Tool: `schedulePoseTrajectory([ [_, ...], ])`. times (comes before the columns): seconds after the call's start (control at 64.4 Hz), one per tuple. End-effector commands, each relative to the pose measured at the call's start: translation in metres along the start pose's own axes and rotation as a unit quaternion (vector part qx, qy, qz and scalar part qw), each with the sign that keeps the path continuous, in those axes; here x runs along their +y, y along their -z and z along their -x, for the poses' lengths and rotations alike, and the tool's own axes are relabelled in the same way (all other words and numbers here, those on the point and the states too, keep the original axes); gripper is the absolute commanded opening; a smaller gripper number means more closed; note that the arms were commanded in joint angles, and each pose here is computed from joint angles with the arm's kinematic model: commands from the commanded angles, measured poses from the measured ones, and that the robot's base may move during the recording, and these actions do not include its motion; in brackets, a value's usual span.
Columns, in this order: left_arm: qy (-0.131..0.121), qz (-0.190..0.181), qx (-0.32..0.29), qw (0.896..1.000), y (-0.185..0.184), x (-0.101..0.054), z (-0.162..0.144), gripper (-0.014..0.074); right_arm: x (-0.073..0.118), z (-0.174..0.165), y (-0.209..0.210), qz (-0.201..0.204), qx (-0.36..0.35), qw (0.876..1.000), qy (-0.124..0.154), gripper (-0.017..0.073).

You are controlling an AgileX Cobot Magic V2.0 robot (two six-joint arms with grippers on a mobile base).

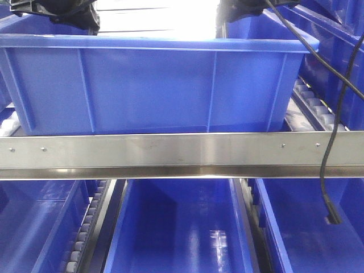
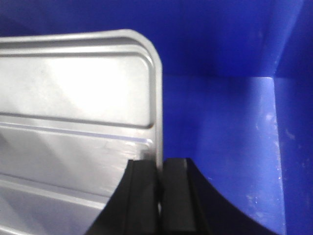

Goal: Grab silver tray and place in blue box
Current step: 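Push the tray forward with both grippers and lower it into the blue bin, then open both grippers and raise them out of the blue bin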

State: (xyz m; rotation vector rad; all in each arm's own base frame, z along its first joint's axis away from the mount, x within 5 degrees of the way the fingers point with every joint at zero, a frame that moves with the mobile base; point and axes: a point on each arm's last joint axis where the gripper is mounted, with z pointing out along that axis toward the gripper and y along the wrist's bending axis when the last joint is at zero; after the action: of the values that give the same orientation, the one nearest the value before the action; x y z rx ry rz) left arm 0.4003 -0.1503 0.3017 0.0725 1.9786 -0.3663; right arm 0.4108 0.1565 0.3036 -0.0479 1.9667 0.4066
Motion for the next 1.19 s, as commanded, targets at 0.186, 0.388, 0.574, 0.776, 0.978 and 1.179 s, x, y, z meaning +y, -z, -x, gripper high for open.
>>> schedulePoseTrajectory([
  [0.186, 0.001, -0.029, -0.082, 0.996, 0.023, -0.001, 0.04, 0.0171, 0.007, 0.037, 0.021, 0.033, -0.079, 0.996, 0.003, 0.0461],
  [0.388, 0.002, -0.026, -0.083, 0.996, 0.023, 0.002, 0.041, 0.0162, 0.003, 0.039, 0.021, 0.03, -0.081, 0.996, 0.002, 0.0452],
  [0.574, 0.002, -0.036, -0.098, 0.995, 0.028, 0.0, 0.046, -0.0114, 0.006, 0.044, 0.027, 0.035, -0.091, 0.995, 0.002, 0.0043],
  [0.776, 0.002, -0.047, -0.119, 0.992, 0.033, 0.001, 0.053, -0.0098, 0.008, 0.049, 0.03, 0.05, -0.114, 0.992, 0.003, 0.009],
  [0.978, -0.003, -0.056, -0.156, 0.986, 0.065, -0.005, 0.074, -0.0098, 0.012, 0.064, 0.049, 0.057, -0.138, 0.989, 0.011, 0.005],
  [1.179, -0.043, -0.06, -0.183, 0.98, 0.113, -0.006, 0.076, -0.0097, 0.014, 0.07, 0.083, 0.053, -0.158, 0.982, 0.088, 0.005],
])
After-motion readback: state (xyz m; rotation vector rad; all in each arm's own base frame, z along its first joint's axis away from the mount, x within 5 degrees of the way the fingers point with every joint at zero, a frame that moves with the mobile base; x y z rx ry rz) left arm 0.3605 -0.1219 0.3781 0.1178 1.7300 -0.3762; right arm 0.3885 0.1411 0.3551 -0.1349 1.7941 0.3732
